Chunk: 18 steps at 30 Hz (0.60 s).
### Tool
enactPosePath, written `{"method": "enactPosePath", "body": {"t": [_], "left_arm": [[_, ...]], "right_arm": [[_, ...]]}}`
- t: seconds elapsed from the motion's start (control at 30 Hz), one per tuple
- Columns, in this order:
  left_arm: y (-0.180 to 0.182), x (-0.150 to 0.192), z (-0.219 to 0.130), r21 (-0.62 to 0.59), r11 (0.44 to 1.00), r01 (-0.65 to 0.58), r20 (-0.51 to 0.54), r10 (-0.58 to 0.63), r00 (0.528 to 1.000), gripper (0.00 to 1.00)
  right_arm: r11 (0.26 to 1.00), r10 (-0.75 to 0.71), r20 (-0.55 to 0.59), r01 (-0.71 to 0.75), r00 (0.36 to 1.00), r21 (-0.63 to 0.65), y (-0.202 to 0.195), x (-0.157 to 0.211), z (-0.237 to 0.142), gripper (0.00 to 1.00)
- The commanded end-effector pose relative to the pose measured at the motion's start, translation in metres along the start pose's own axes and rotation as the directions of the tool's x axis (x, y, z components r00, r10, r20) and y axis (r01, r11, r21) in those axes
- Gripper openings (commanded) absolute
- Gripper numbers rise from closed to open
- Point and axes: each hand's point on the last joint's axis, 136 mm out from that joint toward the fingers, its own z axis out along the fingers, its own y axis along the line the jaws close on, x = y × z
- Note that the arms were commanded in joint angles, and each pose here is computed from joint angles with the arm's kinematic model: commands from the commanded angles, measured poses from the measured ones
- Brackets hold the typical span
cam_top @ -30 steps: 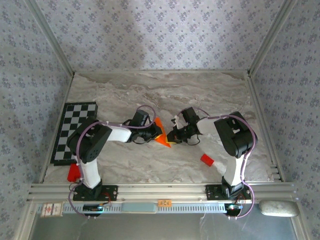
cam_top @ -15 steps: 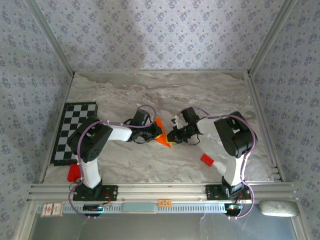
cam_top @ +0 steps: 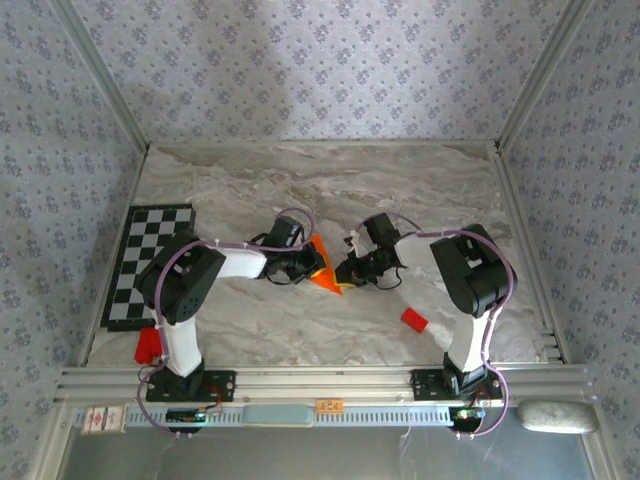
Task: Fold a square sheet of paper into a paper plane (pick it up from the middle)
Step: Fourth fold the wing at the center of the table.
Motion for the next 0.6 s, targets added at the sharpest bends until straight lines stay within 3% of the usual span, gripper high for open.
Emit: {"method": "enactPosePath", "body": {"t": [0.0,0.3,0.57], "left_arm": [[0.042,0.01,0.008,-0.149,0.988,0.048,-0.026,-0.053,0.998,0.07],[0.048,0.012,0.01,-0.178,0.982,0.06,-0.038,-0.068,0.997,0.06],[0.051,0.014,0.011,-0.192,0.979,0.066,-0.046,-0.076,0.996,0.06]], "right_arm": [[0.997,0.047,0.006,-0.047,0.999,0.069,-0.015,0.008,-0.011,0.14],[0.999,-0.032,0.117,0.03,0.993,0.023,0.019,-0.011,-0.038,0.19],[0.995,-0.083,0.054,0.081,0.995,0.05,0.027,-0.005,-0.018,0.1]]}}
